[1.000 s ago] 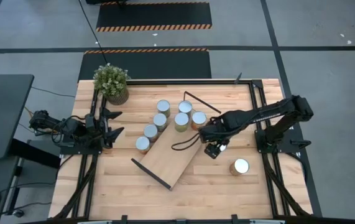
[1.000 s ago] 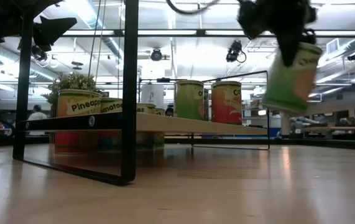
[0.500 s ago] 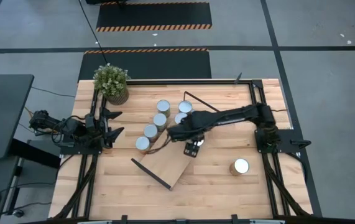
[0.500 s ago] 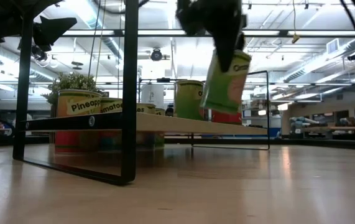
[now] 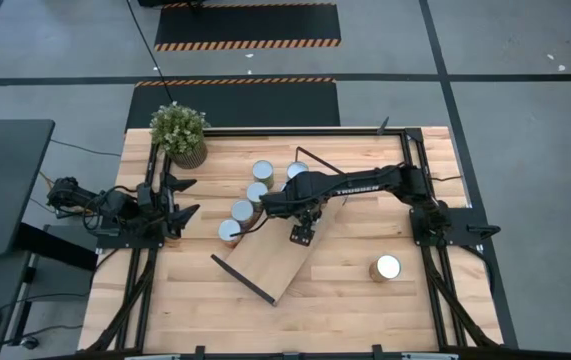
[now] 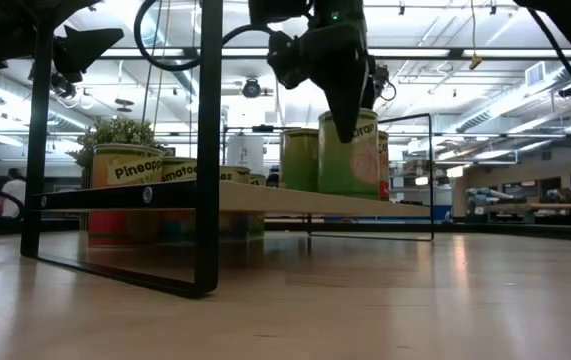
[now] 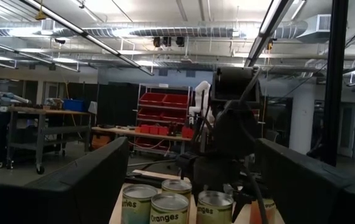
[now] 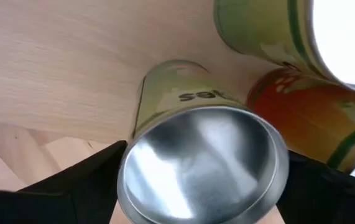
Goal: Pick and place cans onto a shelf
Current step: Put the right canned orange on the shelf, then adjust the canned cherries on the shelf
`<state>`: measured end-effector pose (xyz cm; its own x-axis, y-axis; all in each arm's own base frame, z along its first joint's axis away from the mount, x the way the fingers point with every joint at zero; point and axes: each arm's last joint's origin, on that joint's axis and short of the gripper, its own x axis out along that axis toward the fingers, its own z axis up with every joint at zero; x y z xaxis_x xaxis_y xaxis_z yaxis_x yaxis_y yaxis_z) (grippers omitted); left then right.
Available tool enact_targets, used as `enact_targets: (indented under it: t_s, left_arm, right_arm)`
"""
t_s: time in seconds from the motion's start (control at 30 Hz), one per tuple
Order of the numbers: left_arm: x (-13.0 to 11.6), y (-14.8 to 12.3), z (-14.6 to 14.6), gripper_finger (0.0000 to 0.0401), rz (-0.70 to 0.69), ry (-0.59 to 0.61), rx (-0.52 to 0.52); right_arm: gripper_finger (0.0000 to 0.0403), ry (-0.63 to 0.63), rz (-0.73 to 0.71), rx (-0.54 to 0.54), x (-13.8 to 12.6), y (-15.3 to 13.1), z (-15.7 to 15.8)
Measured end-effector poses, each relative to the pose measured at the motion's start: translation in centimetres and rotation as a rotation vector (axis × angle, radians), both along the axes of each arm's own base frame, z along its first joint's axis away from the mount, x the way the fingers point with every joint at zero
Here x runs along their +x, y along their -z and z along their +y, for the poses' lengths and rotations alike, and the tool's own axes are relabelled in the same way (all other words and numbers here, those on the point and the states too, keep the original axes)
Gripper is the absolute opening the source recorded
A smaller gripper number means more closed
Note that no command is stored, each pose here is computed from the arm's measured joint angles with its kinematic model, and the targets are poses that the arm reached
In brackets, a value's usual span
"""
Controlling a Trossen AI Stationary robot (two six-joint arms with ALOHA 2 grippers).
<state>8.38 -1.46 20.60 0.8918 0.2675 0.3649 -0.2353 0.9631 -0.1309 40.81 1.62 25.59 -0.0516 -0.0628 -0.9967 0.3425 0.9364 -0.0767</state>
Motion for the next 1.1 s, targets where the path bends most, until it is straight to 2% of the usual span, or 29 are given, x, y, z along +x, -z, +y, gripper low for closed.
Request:
enact_targets:
  t_s: [0.17,0.33,0.63,0.9,1.1]
  left_arm:
    - [0.0,0.0,0.0,0.0355,0.001,0.000,0.000]
    - [0.0,0.0,0.0,0.0355,0.000,0.000,0.000]
    - [0.0,0.0,0.0,0.0355,0.000,0.001,0.000]
    - [0.0,0.0,0.0,0.0355,0.000,0.000,0.000]
    - [0.0,0.0,0.0,0.0355,0.000,0.001,-0.001]
  right_arm:
    - [0.0360,0.004,0.007,-0.017,-0.1,-0.1,0.0]
    - [0.0360,-0.004,0.032,-0.081,-0.8,-0.6,0.3]
    - [0.0360,-0.015,-0.028,-0.214,-1.2,-2.0,0.6]
    - [0.0360,-0.022,-0.032,-0.237,-1.2,-2.1,0.7]
    - [0.0360,-0.060,-0.098,-0.316,-1.2,-4.2,1.5]
